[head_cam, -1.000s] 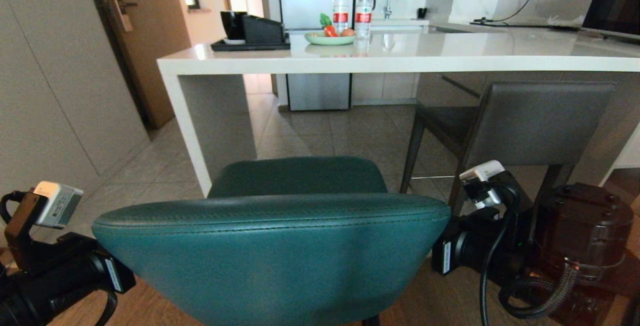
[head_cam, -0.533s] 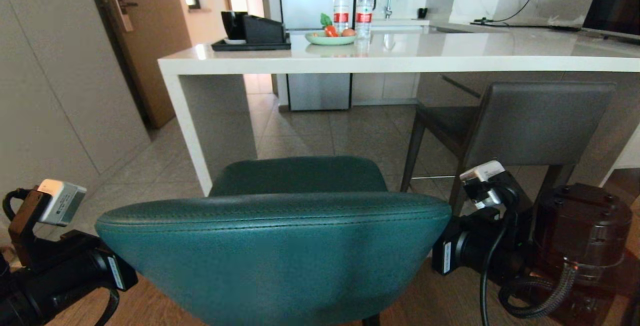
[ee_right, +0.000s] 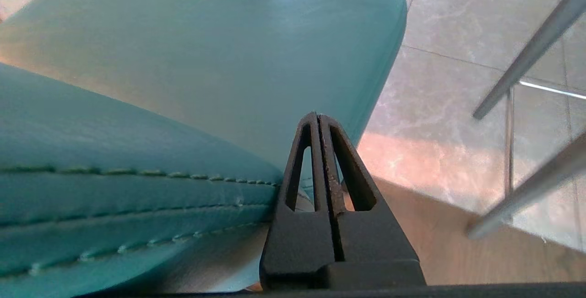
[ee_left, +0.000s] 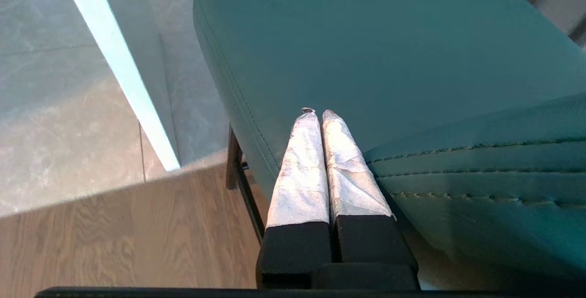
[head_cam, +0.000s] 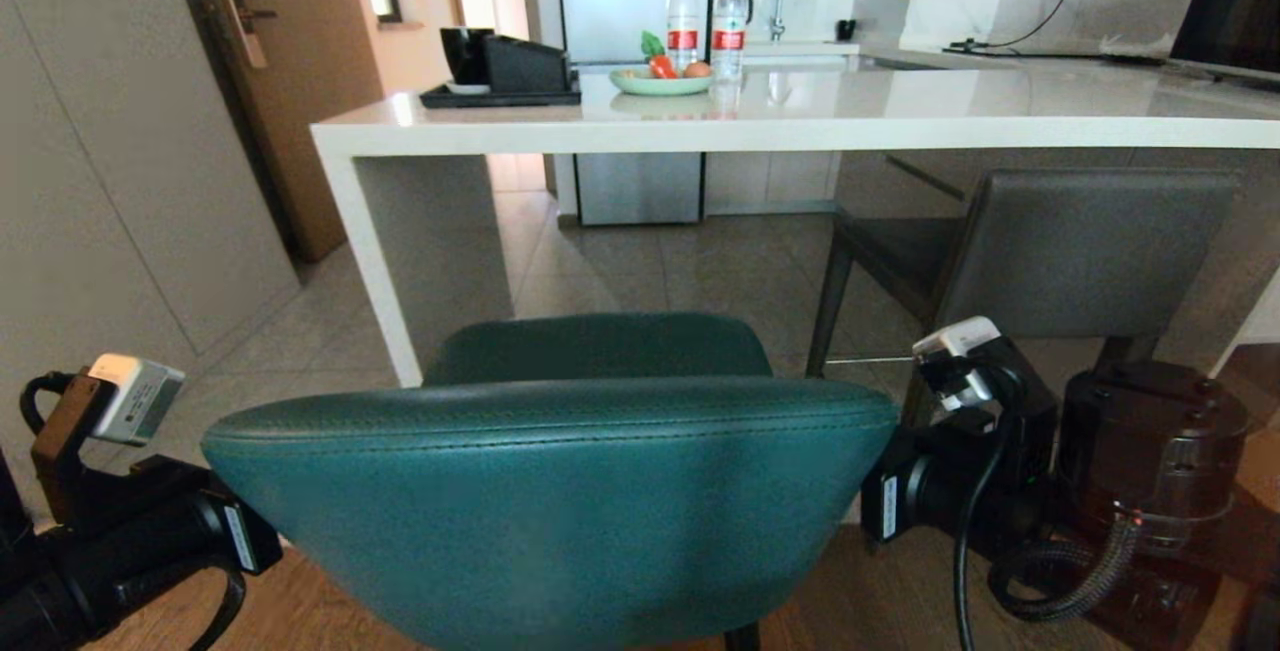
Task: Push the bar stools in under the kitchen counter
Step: Push the blue chair back under the dining table
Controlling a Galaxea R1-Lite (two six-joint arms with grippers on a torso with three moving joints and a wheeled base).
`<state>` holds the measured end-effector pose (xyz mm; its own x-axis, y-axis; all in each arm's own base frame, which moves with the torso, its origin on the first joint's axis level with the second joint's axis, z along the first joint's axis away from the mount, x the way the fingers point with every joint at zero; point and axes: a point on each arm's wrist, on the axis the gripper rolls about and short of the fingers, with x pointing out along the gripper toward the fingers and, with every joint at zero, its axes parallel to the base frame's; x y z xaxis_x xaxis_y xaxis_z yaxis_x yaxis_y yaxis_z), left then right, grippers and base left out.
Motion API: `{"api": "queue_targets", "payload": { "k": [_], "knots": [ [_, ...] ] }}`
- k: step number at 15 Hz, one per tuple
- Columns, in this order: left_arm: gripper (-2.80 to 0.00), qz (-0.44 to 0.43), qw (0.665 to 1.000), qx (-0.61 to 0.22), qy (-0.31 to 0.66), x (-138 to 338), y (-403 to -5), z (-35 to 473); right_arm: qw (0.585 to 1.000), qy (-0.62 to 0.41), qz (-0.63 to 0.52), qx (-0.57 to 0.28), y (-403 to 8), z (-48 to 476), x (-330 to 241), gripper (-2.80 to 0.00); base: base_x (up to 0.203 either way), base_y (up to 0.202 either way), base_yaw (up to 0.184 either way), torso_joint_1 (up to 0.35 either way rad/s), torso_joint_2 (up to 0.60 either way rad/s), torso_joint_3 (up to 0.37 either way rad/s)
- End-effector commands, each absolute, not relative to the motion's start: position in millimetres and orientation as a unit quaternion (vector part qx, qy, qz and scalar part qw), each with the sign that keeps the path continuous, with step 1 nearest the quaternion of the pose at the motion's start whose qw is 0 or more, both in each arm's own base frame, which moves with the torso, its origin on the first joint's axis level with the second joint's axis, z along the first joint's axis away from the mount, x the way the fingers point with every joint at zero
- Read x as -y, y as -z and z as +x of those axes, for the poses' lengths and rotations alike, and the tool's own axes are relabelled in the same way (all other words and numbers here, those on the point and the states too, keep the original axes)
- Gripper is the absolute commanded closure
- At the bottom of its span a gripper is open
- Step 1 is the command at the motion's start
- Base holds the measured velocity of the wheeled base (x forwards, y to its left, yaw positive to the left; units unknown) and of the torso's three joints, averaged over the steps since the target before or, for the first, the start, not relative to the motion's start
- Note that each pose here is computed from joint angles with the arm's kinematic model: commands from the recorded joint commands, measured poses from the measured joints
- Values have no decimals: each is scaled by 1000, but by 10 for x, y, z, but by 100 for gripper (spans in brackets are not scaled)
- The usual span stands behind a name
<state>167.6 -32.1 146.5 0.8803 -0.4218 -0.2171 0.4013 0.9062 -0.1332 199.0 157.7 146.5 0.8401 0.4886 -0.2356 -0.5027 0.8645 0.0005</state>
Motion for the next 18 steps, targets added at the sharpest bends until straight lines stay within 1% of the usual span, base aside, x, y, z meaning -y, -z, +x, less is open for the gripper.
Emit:
{"api": "queue_targets", "payload": {
  "k": [1, 10, 13, 18],
  "knots": [
    [0, -43, 968, -123, 215, 326, -1455, 1685, 959, -259, -29, -113, -1458, 2006, -1592, 0, 180, 0, 5, 11, 3, 2],
    [0, -42, 965, -129, 223, 356, -1433, 1692, 958, -258, -31, -117, -1434, 2015, -1595, 0, 182, 0, 1, 0, 1, 4],
    [0, -42, 966, -122, 224, 349, -1447, 1634, 956, -267, -36, -117, -1430, 1921, -1575, 0, 171, 0, 2, 9, 9, 0],
    [0, -43, 965, -137, 220, 341, -1390, 1623, 954, -266, -39, -131, -1358, 1968, -1607, 0, 0, 0, 0, 0, 0, 0]
  ]
}}
